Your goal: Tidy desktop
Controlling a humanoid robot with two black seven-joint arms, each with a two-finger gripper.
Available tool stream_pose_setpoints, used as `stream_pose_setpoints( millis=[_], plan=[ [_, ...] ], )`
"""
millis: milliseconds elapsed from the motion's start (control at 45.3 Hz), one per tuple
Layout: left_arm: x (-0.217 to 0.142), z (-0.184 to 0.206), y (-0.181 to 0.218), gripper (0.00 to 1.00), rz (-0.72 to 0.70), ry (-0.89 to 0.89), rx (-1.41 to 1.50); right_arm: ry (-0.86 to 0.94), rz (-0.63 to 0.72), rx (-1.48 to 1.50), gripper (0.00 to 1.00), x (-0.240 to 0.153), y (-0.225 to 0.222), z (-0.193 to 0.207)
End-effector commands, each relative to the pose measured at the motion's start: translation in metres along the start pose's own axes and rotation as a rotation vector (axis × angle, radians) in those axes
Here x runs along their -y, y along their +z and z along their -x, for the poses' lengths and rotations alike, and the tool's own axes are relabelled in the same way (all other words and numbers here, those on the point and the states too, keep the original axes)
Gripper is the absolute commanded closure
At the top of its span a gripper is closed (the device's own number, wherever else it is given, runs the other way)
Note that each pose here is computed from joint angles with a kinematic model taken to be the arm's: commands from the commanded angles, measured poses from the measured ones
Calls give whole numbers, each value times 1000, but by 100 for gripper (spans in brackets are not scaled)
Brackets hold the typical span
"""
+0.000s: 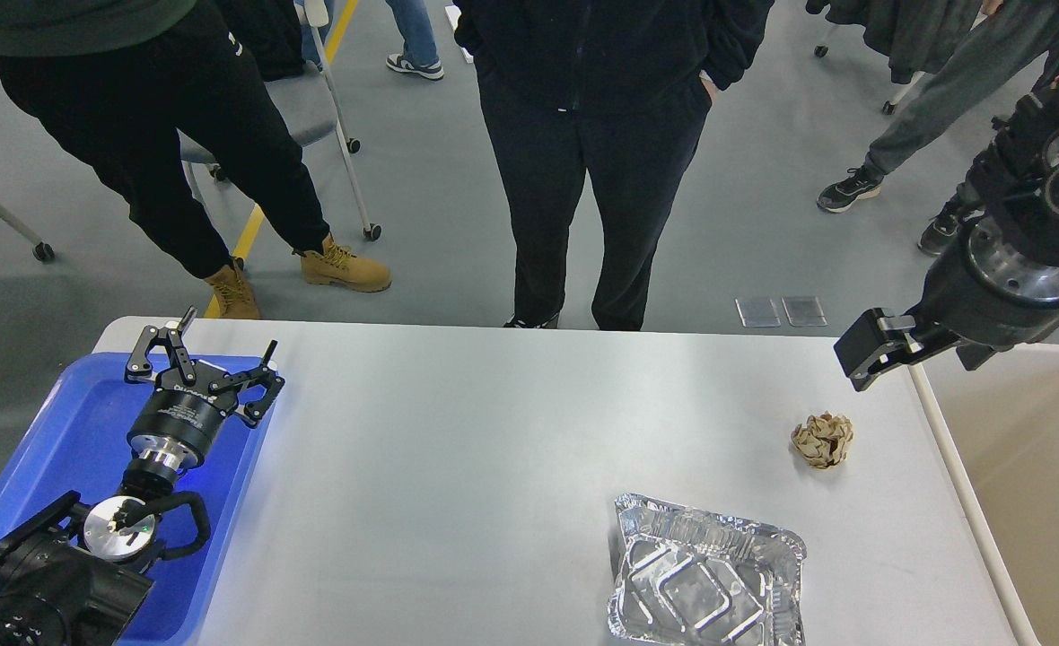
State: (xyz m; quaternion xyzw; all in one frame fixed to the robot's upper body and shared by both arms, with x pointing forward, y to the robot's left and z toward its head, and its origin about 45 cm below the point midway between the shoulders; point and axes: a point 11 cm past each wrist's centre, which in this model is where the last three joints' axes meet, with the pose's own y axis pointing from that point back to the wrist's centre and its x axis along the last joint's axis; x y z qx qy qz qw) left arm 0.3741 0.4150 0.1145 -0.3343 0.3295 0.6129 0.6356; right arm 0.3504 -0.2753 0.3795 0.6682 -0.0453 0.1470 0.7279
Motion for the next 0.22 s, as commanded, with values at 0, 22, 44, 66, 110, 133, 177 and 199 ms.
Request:
stream_pose_setpoints(
  millis=[0, 22, 44, 66, 110, 133, 177, 199],
  plan=[
    [0, 0, 0, 0, 0, 0, 0, -49, 1, 8, 0, 4, 0, 4],
    [0, 0, 0, 0, 0, 0, 0, -47, 3, 10, 0, 4, 1, 4],
    [0, 0, 0, 0, 0, 0, 0, -49, 5, 10, 0, 4, 2, 4],
    [0, 0, 0, 0, 0, 0, 0, -50, 6, 14, 0, 4, 3, 5],
    [0, 0, 0, 0, 0, 0, 0, -52, 8, 19, 0, 4, 5, 5],
    [0, 0, 0, 0, 0, 0, 0, -53, 9, 21, 0, 4, 6, 6],
    [0, 0, 0, 0, 0, 0, 0, -52, 10, 26, 0, 4, 8, 6],
    [0, 0, 0, 0, 0, 0, 0, -53, 12, 27, 0, 4, 9, 6]
  ],
)
